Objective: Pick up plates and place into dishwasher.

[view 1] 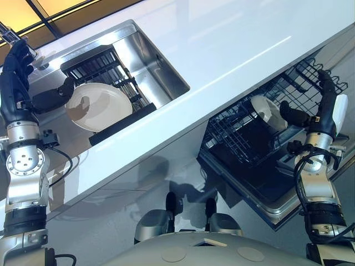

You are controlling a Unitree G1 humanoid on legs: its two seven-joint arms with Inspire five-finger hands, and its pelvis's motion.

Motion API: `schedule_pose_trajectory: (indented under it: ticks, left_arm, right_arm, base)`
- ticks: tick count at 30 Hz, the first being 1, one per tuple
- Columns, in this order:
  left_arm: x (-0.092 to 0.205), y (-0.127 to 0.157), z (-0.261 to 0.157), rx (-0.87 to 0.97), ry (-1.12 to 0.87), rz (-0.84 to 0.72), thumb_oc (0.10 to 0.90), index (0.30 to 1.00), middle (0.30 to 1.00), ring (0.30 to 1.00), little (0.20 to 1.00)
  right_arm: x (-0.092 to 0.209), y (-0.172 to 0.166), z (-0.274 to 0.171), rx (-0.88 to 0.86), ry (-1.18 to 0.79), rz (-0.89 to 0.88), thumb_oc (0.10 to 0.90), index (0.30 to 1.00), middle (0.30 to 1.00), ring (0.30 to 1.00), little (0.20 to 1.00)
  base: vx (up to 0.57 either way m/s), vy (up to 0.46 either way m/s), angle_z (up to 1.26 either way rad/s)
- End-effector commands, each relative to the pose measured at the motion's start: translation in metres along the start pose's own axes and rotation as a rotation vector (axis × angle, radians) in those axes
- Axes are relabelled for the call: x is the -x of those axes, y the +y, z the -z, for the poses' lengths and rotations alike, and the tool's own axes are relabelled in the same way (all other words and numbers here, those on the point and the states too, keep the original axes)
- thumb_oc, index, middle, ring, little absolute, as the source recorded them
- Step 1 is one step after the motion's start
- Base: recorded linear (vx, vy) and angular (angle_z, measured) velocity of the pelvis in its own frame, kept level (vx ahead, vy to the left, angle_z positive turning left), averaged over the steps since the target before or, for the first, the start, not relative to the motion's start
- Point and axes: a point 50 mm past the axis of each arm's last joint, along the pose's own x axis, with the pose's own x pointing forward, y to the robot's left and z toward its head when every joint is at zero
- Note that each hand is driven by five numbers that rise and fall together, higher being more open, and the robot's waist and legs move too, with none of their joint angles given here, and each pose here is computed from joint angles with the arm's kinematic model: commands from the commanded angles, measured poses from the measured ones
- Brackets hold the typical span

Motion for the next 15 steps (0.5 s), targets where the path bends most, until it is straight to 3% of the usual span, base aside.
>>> schedule_pose_trajectory:
  ticks: [1, 5, 6, 9, 15]
  left_arm:
    - [-0.013, 0.016, -0.045, -0.117, -0.35, -0.179, 0.8, 0.9, 0.9, 0.9, 0.9]
    - [-0.014, 0.022, -0.055, -0.543, -0.498, -0.231, 0.8, 0.9, 0.9, 0.9, 0.9]
    - [-0.014, 0.03, -0.054, -0.741, -0.552, -0.24, 0.8, 0.9, 0.9, 0.9, 0.9]
    - [-0.013, 0.057, -0.053, -1.073, -0.623, -0.294, 0.8, 0.9, 0.9, 0.9, 0.9]
    - [0.003, 0.103, -0.047, -1.355, -0.602, -0.391, 0.8, 0.9, 0.9, 0.9, 0.9]
  right_arm:
    - [-0.014, -0.014, -0.027, 0.016, -0.2, 0.037, 0.8, 0.9, 0.9, 0.9, 0.9]
    - [-0.011, -0.014, -0.025, 0.018, -0.203, 0.024, 0.8, 0.9, 0.9, 0.9, 0.9]
    - [-0.01, -0.017, -0.024, 0.02, -0.203, 0.018, 0.8, 0.9, 0.9, 0.9, 0.9]
    - [-0.01, -0.025, -0.021, 0.026, -0.196, 0.011, 0.8, 0.9, 0.9, 0.9, 0.9]
    - [-0.008, -0.034, -0.014, 0.043, -0.173, 0.004, 0.8, 0.9, 0.9, 0.9, 0.9]
  base:
    - [0.0, 0.0, 0.0]
    - [0.0, 0.0, 0.0]
    - [0.0, 0.0, 0.0]
    - [0.01, 0.004, -0.03]
    - [0.0, 0.007, -0.03]
